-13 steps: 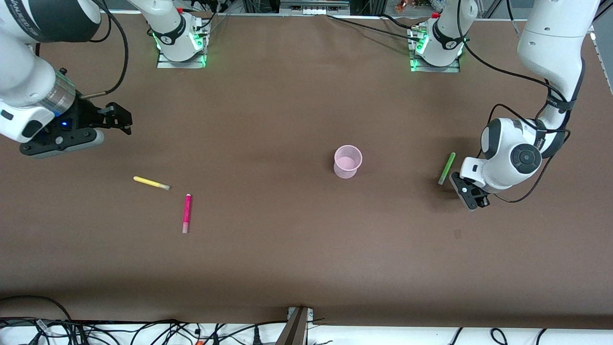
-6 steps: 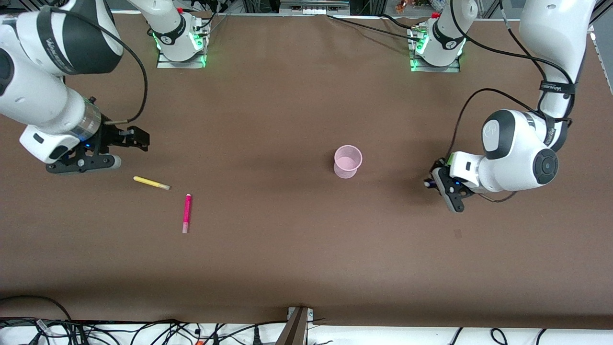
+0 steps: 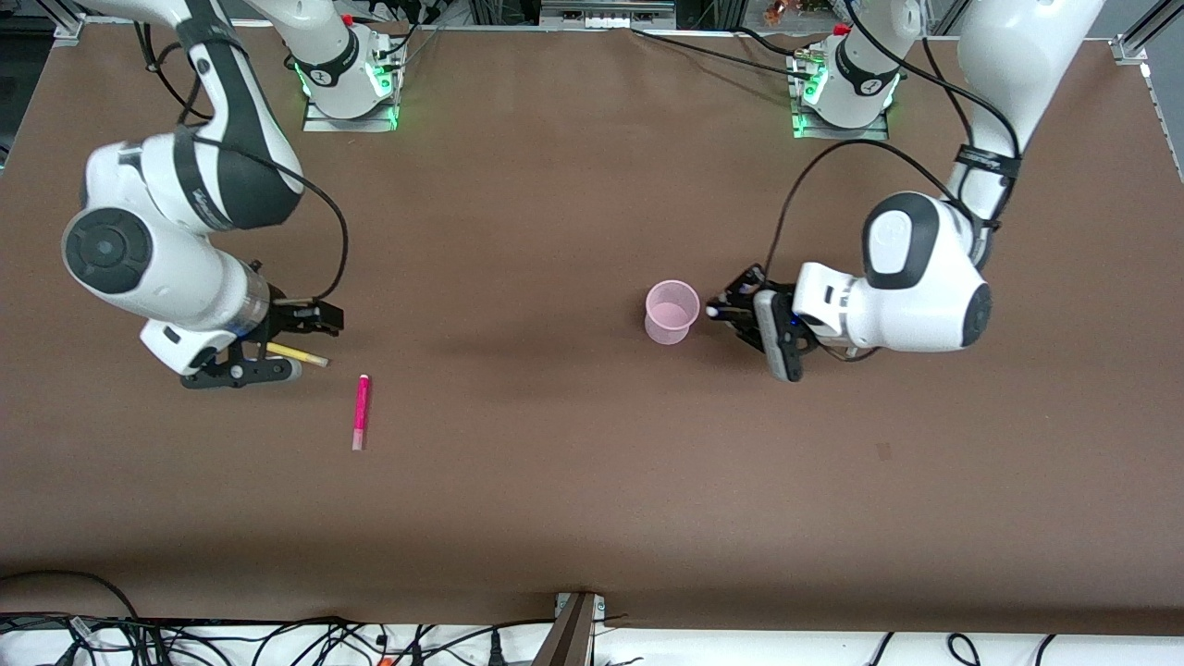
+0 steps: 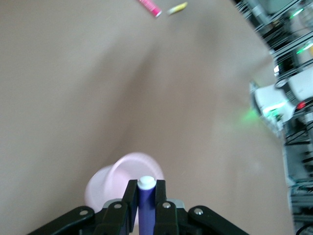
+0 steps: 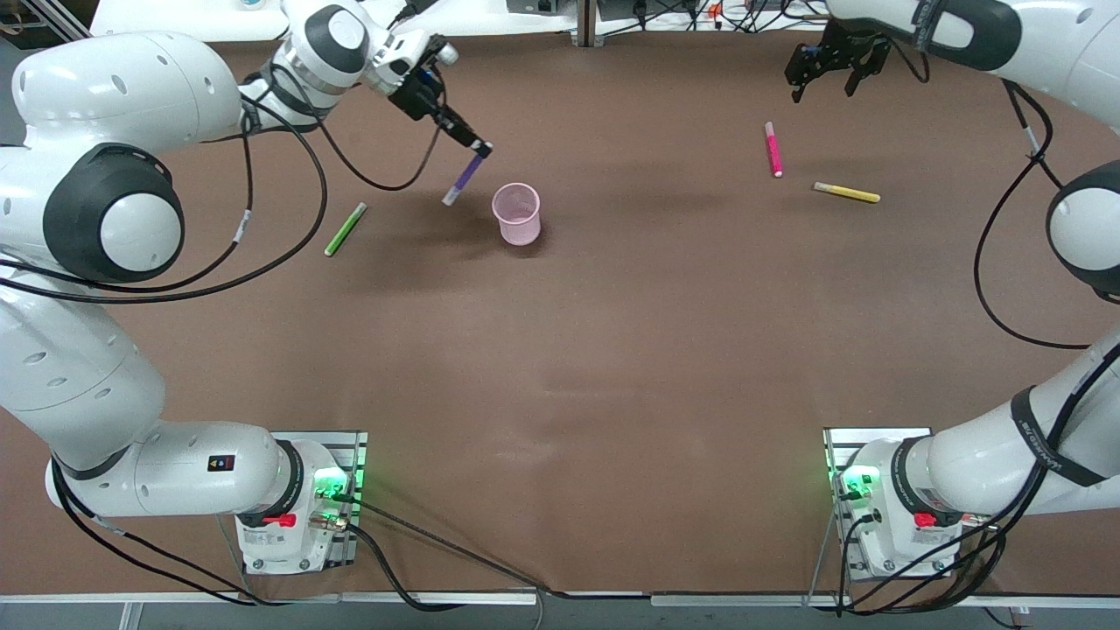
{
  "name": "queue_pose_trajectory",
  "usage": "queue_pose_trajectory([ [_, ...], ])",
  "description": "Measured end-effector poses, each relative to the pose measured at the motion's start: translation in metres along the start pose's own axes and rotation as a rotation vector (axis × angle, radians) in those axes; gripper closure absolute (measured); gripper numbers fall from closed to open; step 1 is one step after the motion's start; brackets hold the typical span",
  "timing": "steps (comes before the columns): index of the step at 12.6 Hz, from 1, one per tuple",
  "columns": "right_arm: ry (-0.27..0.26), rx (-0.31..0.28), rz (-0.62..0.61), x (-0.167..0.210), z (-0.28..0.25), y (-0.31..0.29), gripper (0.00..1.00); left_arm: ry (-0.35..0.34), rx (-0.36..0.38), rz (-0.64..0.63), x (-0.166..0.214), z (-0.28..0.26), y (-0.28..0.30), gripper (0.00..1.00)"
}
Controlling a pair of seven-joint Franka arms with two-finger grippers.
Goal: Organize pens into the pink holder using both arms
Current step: 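Carry the blue marker to the pink cup while the right gripper reaches the pink marker, then drop the blue marker into the cup while the right gripper grasps the pink marker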
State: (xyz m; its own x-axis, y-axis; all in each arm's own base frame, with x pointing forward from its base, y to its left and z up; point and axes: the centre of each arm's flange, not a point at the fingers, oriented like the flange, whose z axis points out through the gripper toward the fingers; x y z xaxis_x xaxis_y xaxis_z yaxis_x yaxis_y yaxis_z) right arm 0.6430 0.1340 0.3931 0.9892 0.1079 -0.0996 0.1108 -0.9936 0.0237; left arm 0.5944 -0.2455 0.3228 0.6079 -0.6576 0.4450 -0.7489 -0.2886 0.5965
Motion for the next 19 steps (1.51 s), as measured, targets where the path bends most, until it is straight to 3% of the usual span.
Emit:
queue_pose_trajectory([
  [4, 0.087, 0.04, 0.002, 0.025, 0.107, -0.005, 0.0, 0.097, 0.14, 0.176, 0.042, 0.025, 0.025, 0.82],
  [6, 0.109, 0.054, 0.005, 0.025, 0.154, -0.007, 0.01, 0.092, 0.149, 0.253, 0.037, 0.032, 0.021, 0.82],
  [10, 0.105, 0.056, 0.016, 0.023, 0.171, -0.002, 0.06, 0.09, 0.175, 0.298, 0.032, 0.057, 0.026, 0.82],
  [13, 0.093, 0.055, 0.031, 0.022, 0.178, 0.008, 0.16, 0.083, 0.179, 0.301, 0.027, 0.065, 0.028, 0.81],
  [14, 0.085, 0.055, 0.036, 0.021, 0.183, 0.011, 0.19, 0.08, 0.178, 0.304, 0.025, 0.066, 0.027, 0.75],
  [19, 0.098, 0.061, 0.039, 0.01, 0.204, 0.012, 0.29, 0.09, 0.195, 0.334, 0.035, 0.059, 0.039, 0.21],
])
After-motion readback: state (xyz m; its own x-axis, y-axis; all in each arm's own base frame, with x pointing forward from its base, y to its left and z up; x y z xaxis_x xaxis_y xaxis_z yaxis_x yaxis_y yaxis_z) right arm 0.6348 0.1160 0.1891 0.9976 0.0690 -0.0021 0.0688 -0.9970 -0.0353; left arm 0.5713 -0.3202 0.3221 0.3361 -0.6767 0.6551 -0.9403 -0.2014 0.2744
